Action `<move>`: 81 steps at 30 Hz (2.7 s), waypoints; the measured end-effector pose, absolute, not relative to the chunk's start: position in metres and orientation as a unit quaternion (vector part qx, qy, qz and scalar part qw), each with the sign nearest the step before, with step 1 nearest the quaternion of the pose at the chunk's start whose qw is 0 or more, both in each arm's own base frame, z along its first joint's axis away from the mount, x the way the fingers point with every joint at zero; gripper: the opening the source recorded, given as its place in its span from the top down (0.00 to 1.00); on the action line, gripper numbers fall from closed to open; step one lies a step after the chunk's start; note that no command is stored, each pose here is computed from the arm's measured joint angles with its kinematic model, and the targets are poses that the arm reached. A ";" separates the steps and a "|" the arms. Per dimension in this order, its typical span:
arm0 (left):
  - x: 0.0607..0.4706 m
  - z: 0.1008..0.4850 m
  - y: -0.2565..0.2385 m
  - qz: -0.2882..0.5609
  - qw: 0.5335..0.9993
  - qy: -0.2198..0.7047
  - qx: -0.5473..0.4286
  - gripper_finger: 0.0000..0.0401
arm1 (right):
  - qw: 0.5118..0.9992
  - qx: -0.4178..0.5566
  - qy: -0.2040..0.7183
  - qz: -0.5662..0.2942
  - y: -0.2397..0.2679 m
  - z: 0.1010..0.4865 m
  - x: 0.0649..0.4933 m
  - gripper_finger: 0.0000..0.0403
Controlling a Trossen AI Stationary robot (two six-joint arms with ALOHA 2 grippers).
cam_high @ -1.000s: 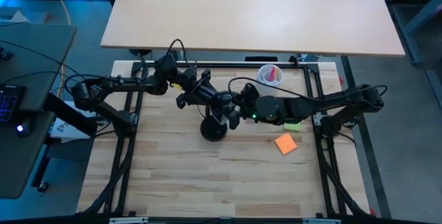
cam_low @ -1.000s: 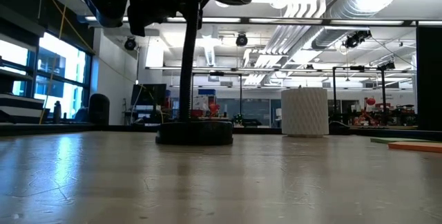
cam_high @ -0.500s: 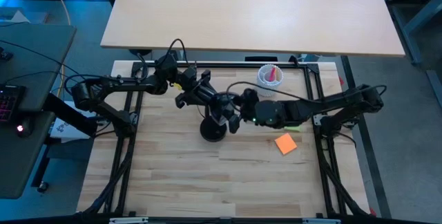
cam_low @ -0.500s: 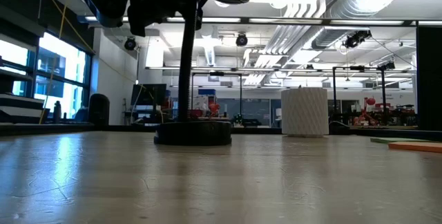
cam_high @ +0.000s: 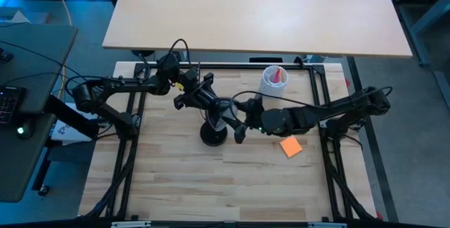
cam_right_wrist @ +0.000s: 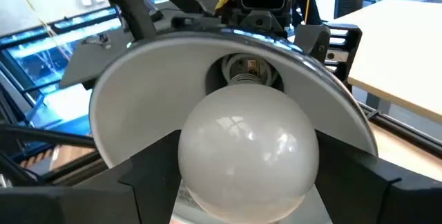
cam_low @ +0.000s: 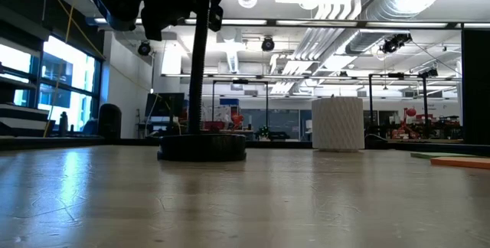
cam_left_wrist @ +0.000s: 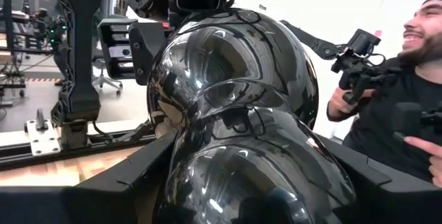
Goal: Screw lightbulb
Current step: Insert the lightbulb into the desk lamp
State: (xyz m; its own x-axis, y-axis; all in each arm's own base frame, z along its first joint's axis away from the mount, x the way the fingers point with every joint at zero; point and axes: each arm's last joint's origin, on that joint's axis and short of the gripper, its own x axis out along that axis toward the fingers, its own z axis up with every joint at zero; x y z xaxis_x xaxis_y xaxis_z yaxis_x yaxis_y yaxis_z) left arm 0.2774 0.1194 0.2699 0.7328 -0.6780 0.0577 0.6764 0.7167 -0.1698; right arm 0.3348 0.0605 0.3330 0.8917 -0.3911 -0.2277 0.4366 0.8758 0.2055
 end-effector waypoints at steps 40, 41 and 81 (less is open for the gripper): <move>0.235 0.278 0.182 -0.231 0.960 -0.001 -0.158 0.28 | 0.970 0.053 0.116 -0.205 0.078 0.336 0.321 0.30; 0.236 0.278 0.182 -0.229 0.960 -0.002 -0.159 0.28 | 0.970 0.052 0.116 -0.206 0.079 0.338 0.319 0.30; 0.242 0.270 0.181 -0.171 0.971 0.008 -0.167 0.29 | 0.927 0.032 0.256 -0.273 0.083 0.306 0.268 0.30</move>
State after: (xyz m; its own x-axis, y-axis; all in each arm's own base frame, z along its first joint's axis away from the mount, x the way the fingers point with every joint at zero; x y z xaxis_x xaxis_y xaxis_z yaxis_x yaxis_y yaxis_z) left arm 0.2419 0.1810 0.2704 0.9417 -0.3337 0.0425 0.3286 0.8858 -0.3278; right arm 0.2682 0.0830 0.3061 0.7191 -0.4901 -0.4926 0.5227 0.8486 -0.0811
